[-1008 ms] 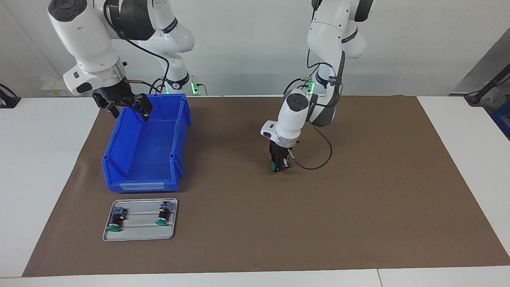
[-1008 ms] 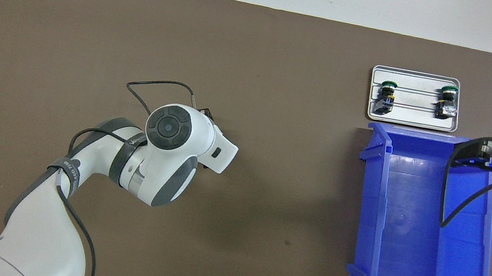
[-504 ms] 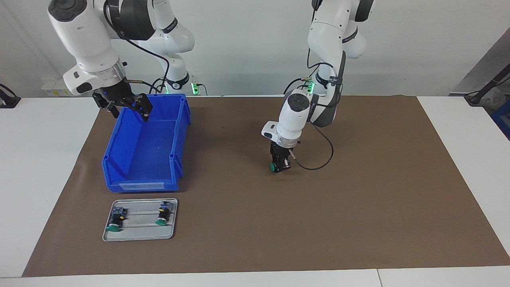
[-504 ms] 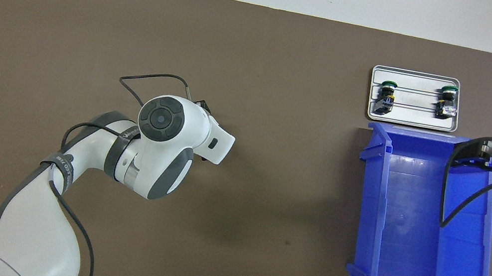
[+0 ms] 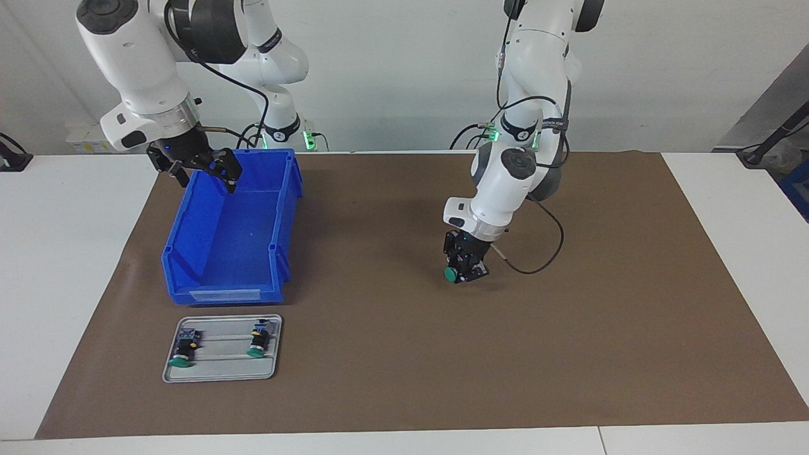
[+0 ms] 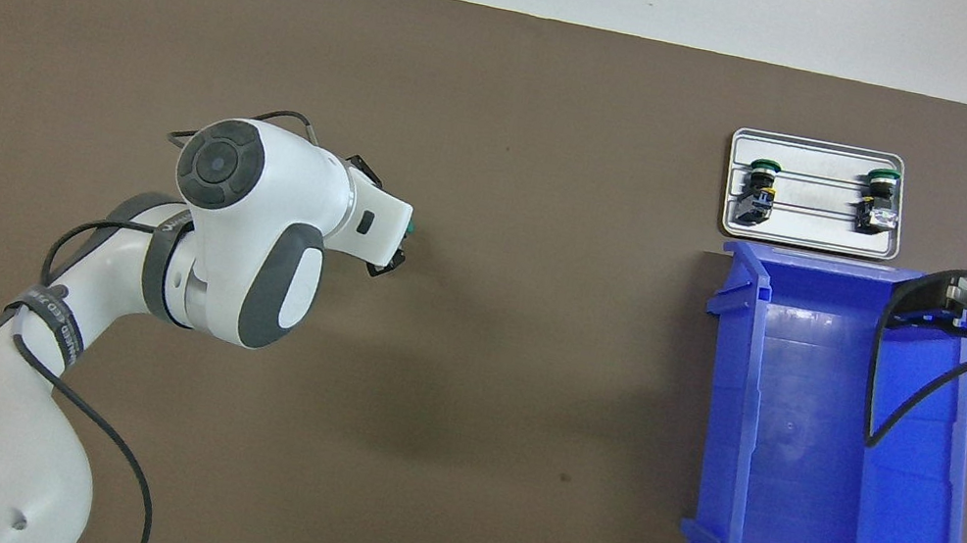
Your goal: Place and press button with both arms
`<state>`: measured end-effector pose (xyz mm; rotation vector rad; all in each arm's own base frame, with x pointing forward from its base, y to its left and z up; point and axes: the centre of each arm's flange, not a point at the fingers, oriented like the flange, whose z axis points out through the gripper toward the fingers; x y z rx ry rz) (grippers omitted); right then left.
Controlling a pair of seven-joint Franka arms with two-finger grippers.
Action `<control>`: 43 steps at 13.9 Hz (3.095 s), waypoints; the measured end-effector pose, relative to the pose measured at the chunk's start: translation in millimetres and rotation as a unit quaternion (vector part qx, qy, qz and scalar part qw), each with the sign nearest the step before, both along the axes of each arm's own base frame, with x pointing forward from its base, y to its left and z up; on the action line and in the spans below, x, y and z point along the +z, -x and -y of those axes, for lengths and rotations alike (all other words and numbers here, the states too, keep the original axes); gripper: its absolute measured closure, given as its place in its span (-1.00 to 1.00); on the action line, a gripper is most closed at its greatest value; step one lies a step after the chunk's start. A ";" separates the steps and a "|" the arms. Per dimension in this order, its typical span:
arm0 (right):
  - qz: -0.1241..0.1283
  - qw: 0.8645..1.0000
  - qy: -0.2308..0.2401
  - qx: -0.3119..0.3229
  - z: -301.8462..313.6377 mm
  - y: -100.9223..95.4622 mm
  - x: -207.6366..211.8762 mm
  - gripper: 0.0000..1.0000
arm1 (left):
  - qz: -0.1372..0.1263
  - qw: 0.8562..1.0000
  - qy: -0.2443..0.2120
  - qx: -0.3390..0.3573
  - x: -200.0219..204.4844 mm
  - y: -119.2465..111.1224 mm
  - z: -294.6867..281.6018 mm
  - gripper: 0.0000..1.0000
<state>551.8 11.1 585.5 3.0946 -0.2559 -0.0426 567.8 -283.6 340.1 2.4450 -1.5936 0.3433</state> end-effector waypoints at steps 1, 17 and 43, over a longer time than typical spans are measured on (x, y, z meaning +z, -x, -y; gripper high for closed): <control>0.000 1.000 0.000 0.000 0.0 0.0 0.0 -1.00 | -0.021 1.000 0.011 -0.011 7.0 -2.3 -12.9 0.33; 0.000 1.000 0.000 0.000 0.0 0.0 0.0 -1.00 | -0.027 0.956 0.289 -0.046 -7.5 36.7 -206.6 0.33; 0.000 1.000 0.000 0.000 0.0 0.0 0.0 -1.00 | 0.130 0.823 0.546 -0.088 -142.3 166.6 -179.1 0.33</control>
